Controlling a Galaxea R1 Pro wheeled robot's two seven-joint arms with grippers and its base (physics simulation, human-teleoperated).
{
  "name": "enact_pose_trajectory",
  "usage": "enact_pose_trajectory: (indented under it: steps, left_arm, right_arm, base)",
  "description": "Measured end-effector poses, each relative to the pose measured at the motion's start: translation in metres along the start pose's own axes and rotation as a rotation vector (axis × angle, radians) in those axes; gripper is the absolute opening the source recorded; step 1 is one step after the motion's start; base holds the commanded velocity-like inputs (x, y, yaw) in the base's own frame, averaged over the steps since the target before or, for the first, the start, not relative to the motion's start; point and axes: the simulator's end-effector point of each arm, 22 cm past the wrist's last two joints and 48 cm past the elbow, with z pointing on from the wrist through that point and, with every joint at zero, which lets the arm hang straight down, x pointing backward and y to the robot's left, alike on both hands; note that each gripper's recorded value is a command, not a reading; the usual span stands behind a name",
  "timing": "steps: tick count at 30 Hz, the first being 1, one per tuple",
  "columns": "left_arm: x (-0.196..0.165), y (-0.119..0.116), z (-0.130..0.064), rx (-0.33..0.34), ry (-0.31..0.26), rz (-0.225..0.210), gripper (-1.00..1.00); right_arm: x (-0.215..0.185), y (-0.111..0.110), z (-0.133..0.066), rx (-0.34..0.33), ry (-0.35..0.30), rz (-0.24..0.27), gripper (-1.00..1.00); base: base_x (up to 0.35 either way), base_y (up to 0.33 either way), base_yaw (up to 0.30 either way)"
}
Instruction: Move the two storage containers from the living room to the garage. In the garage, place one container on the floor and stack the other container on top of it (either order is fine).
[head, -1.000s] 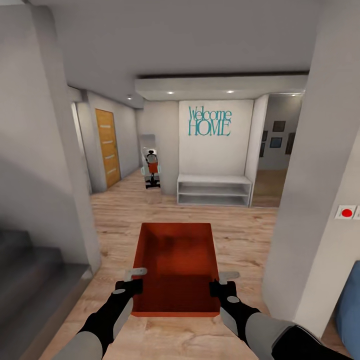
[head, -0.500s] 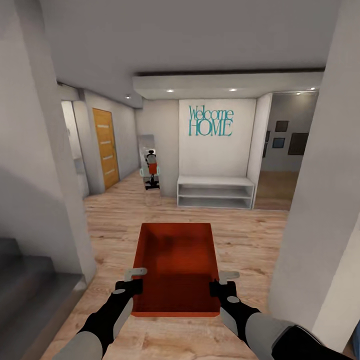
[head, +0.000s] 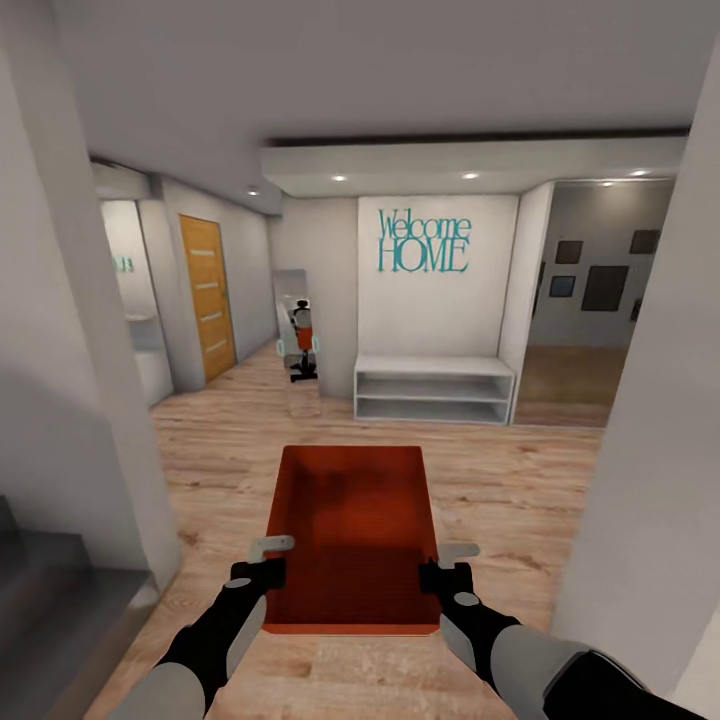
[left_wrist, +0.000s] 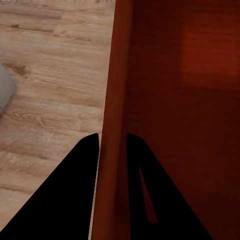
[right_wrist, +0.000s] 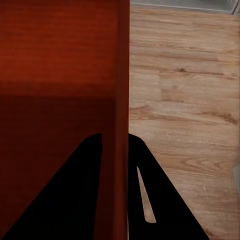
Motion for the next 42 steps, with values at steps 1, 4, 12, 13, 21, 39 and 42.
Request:
enact_pose_trajectory:
  steps: [1, 4, 12, 13, 21, 39, 42]
  left_arm:
    - [0.0, 0.0, 0.0, 0.0, 0.0, 0.0, -1.0]
    - [-0.0001, -0.0001, 0.0, 0.0, 0.0, 0.0, -1.0]
    - [0.0003, -0.0008, -0.0001, 0.0, 0.0, 0.0, -1.0]
    - [0.0012, -0.0012, 0.0, 0.0, 0.002, 0.0, -1.0]
    - [0.001, -0.0011, 0.0, 0.0, 0.002, 0.001, -1.0]
    - [0.0008, -0.0012, 0.0, 0.0, 0.001, 0.001, -1.0]
    - [0.0009, -0.0012, 0.0, 0.0, 0.001, 0.001, -1.0]
  right_arm:
    - [0.0, -0.0001, 0.0, 0.0, 0.0, 0.0, -1.0]
    - [0.0, -0.0001, 0.0, 0.0, 0.0, 0.0, -1.0]
    - [0.0003, -0.0008, 0.0, 0.0, -0.001, 0.001, -1.0]
    - [0.0009, -0.0012, 0.0, 0.0, 0.001, 0.0, -1.0]
    - [0.0008, -0.0011, 0.0, 0.0, 0.0, 0.0, -1.0]
    - [0.0007, -0.0012, 0.0, 0.0, 0.0, 0.001, -1.0]
    - [0.0008, -0.0012, 0.0, 0.0, 0.0, 0.0, -1.0]
  base:
    - [0.322, 0.0, 0.0]
    - [0.322, 0.0, 0.0]
    - [0.322, 0.0, 0.0]
    - [0.322, 0.0, 0.0]
    - [0.322, 0.0, 0.118]
    - [0.322, 0.0, 0.112]
    - [0.322, 0.0, 0.0]
